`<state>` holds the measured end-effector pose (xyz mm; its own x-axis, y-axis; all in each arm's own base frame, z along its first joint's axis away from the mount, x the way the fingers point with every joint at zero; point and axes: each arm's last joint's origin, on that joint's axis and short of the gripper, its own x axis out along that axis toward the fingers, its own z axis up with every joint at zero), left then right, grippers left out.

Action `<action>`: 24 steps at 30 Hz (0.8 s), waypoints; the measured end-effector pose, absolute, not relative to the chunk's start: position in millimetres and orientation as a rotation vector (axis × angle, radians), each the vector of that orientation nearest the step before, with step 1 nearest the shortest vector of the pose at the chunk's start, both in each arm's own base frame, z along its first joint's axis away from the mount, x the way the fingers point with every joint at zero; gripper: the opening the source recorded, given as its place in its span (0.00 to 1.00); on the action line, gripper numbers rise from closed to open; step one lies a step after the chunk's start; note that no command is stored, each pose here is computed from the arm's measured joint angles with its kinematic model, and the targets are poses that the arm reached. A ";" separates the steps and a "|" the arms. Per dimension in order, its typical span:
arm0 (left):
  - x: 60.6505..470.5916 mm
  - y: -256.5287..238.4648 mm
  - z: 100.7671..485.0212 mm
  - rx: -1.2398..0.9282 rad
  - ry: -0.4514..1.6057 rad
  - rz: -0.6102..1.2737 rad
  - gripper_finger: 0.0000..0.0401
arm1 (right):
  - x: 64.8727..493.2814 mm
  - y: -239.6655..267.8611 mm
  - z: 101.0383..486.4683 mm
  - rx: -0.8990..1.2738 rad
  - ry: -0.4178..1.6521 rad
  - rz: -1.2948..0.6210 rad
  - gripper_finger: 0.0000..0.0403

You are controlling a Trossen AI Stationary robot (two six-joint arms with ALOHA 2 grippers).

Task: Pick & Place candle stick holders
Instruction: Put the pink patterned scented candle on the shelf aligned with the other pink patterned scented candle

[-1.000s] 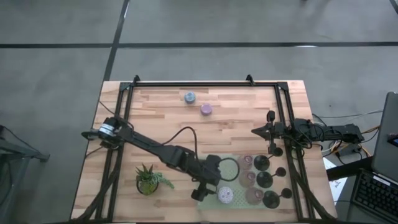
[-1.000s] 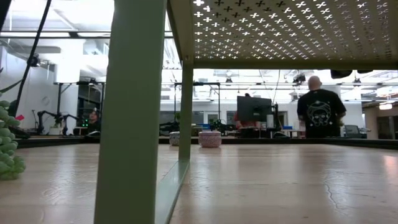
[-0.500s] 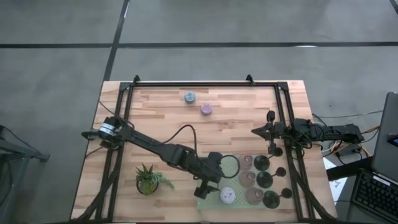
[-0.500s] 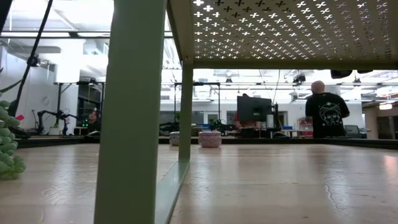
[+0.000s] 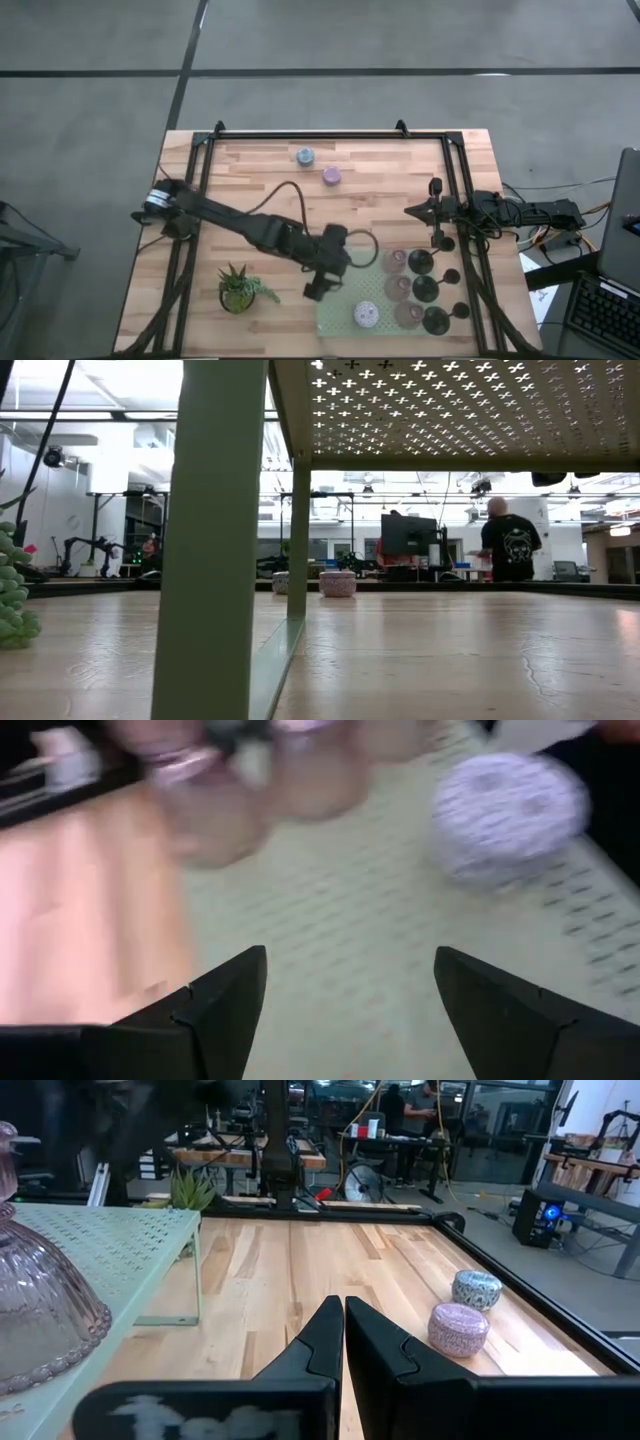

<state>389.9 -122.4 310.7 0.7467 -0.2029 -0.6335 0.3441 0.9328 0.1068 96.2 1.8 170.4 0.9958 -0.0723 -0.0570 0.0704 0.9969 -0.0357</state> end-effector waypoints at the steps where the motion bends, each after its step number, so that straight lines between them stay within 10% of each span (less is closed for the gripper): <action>1: 388.2 -116.4 313.3 0.234 0.673 -0.278 0.73 | 96.2 1.8 170.3 -0.032 0.059 -0.071 0.02; 24: 362.9 74.1 242.9 0.094 0.985 0.210 0.72 | 96.2 1.8 170.3 -0.033 0.059 -0.072 0.02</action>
<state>362.9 74.1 242.9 0.5348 0.2181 -0.8163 -0.1333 0.9758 0.1734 96.2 1.8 170.3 0.9957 -0.0724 -0.0573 0.0705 0.9969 -0.0350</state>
